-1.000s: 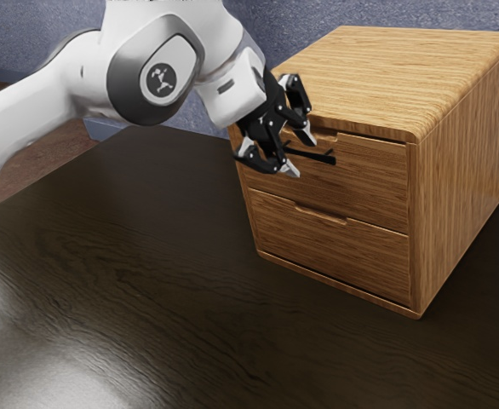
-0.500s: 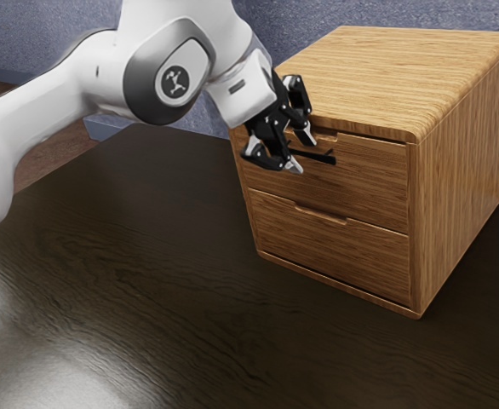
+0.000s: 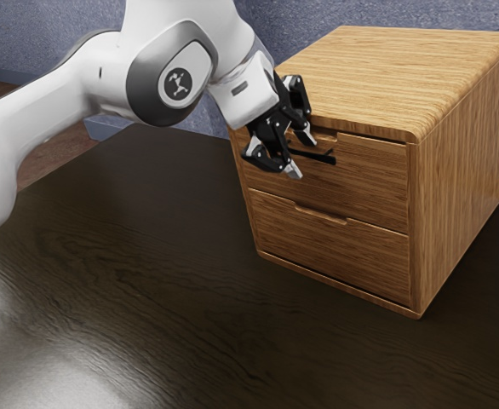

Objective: Pull the drawer handle with one arm to open the drawer

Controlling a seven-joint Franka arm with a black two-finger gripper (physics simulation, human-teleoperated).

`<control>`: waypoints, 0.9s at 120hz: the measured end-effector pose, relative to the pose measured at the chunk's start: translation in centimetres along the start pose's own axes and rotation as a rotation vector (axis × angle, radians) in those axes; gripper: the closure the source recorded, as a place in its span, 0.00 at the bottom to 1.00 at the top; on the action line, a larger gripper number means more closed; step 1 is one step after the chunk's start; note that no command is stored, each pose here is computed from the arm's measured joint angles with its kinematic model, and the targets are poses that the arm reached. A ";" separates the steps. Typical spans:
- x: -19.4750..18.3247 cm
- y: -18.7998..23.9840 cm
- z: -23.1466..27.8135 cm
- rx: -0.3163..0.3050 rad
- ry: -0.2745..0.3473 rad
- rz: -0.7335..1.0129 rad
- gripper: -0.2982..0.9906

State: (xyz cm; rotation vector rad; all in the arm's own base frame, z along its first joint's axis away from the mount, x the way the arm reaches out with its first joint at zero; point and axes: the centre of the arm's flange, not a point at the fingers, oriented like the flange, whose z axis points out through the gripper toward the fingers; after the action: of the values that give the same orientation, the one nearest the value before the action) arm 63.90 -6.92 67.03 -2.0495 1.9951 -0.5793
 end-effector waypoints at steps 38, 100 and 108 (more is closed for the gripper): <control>0.0 0.0 0.0 0.001 -0.010 -0.002 0.55; -0.9 0.3 -0.4 0.001 -0.021 -0.018 0.79; -0.8 0.6 -0.7 0.002 -0.024 -0.018 0.80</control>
State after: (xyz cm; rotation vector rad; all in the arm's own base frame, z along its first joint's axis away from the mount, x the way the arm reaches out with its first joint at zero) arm 63.07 -6.03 67.32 -2.0655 1.9638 -0.5573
